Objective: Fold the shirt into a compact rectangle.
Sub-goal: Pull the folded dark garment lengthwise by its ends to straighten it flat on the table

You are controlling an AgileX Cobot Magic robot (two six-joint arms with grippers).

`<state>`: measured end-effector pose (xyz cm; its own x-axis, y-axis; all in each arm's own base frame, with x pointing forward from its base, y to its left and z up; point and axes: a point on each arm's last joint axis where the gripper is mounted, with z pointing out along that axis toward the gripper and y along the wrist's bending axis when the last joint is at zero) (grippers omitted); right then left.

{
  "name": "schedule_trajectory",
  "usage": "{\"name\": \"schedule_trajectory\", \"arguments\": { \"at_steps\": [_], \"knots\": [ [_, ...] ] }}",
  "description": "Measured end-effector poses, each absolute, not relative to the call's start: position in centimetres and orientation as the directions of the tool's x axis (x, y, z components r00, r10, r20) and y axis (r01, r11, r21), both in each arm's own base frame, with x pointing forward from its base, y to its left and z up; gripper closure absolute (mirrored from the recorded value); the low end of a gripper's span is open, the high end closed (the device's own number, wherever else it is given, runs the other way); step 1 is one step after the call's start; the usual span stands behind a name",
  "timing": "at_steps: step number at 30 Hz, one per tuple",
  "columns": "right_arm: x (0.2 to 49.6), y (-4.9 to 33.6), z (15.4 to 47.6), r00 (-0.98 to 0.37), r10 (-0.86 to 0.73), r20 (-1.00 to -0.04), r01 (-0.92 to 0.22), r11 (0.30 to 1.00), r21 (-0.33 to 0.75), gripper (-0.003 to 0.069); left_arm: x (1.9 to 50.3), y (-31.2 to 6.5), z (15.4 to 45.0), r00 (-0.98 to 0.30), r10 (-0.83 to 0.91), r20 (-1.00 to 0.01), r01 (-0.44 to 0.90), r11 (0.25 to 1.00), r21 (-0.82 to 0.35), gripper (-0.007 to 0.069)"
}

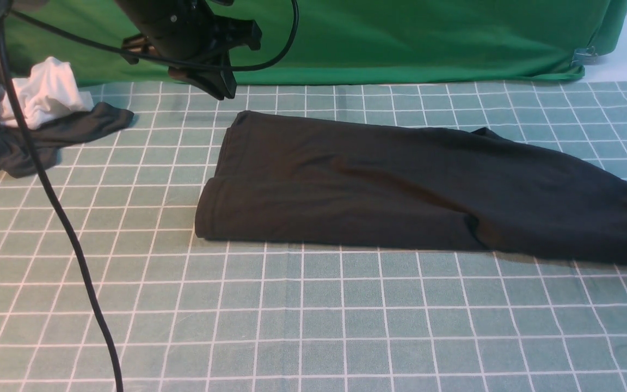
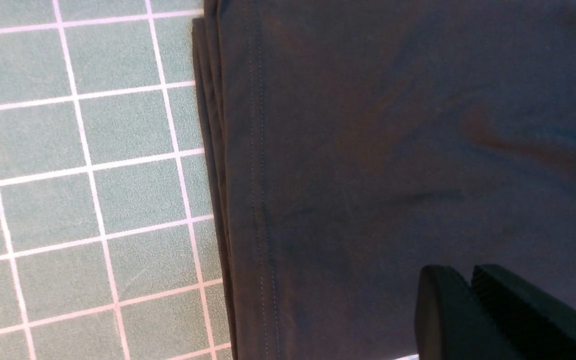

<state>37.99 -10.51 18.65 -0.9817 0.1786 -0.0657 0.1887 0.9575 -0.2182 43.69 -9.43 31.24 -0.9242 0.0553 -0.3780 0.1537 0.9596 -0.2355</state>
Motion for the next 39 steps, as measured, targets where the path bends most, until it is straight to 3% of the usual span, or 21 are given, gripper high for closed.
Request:
{"name": "schedule_trajectory", "arguments": {
  "at_steps": [5, 13, 15, 18, 19, 20, 22, 24, 30, 33, 35, 39],
  "knots": [
    [37.8, -11.8, 17.1, -0.955, 0.294, -0.041, 0.297, 0.951, -0.085, 0.0076, 43.8, -9.5, 30.9, -0.927, 0.056, -0.37, 0.152, 0.96, -0.235, 0.0591],
    [38.8, -11.7, 15.0, -0.965, 0.255, -0.056, 0.257, 0.966, -0.017, 0.0092, 44.0, -9.5, 30.4, -0.931, 0.056, -0.361, 0.149, 0.96, -0.236, 0.0591],
    [38.8, -11.6, 14.9, -0.969, 0.239, -0.055, 0.24, 0.971, -0.011, 0.0151, 44.0, -9.5, 30.4, -0.931, 0.056, -0.36, 0.149, 0.96, -0.235, 0.0591],
    [38.9, -11.5, 14.8, -0.972, 0.228, -0.054, 0.228, 0.974, 0.007, 0.0326, 44.1, -9.5, 30.3, -0.931, 0.056, -0.359, 0.149, 0.96, -0.235, 0.0591],
    [38.9, -11.4, 14.8, -0.973, 0.225, -0.054, 0.225, 0.974, 0.007, 0.034, 44.1, -9.5, 30.3, -0.931, 0.056, -0.359, 0.149, 0.96, -0.235, 0.0591],
    [39.0, -11.4, 14.7, -0.975, 0.214, -0.057, 0.214, 0.977, 0.008, 0.0474, 44.1, -9.5, 30.3, -0.931, 0.056, -0.359, 0.149, 0.96, -0.235, 0.0591],
    [39.1, -11.5, 14.7, -0.978, 0.199, -0.058, 0.199, 0.98, 0.001, 0.0564, 44.1, -9.5, 30.3, -0.931, 0.056, -0.359, 0.149, 0.96, -0.235, 0.0591],
    [39.1, -11.6, 14.8, -0.984, 0.171, -0.058, 0.171, 0.985, -0.007, 0.0605, 44.1, -9.5, 30.3, -0.931, 0.056, -0.359, 0.149, 0.96, -0.235, 0.0591],
    [38.8, -12.7, 15.4, -0.98, 0.191, -0.061, 0.191, 0.982, 0.012, 0.0617, 42.7, -9.3, 31.7, -0.926, 0.04, -0.375, 0.14, 0.96, -0.243, 0.0591],
    [38.1, -14.3, 16.2, -0.968, 0.236, -0.081, 0.236, 0.972, 0.014, 0.0617, 40.4, -9.1, 31.8, -0.942, 0.029, -0.334, 0.123, 0.957, -0.263, 0.0591],
    [37.9, -14.9, 16.6, -0.965, 0.248, -0.087, 0.248, 0.969, 0.009, 0.0617, 39.7, -9.0, 31.2, -0.953, 0.028, -0.301, 0.114, 0.956, -0.269, 0.059],
    [37.5, -15.5, 16.8, -0.962, 0.26, -0.087, 0.261, 0.965, 0.004, 0.0619, 38.9, -8.8, 27.1, -0.974, 0.008, -0.228, 0.071, 0.961, -0.267, 0.0547]
  ]
}}
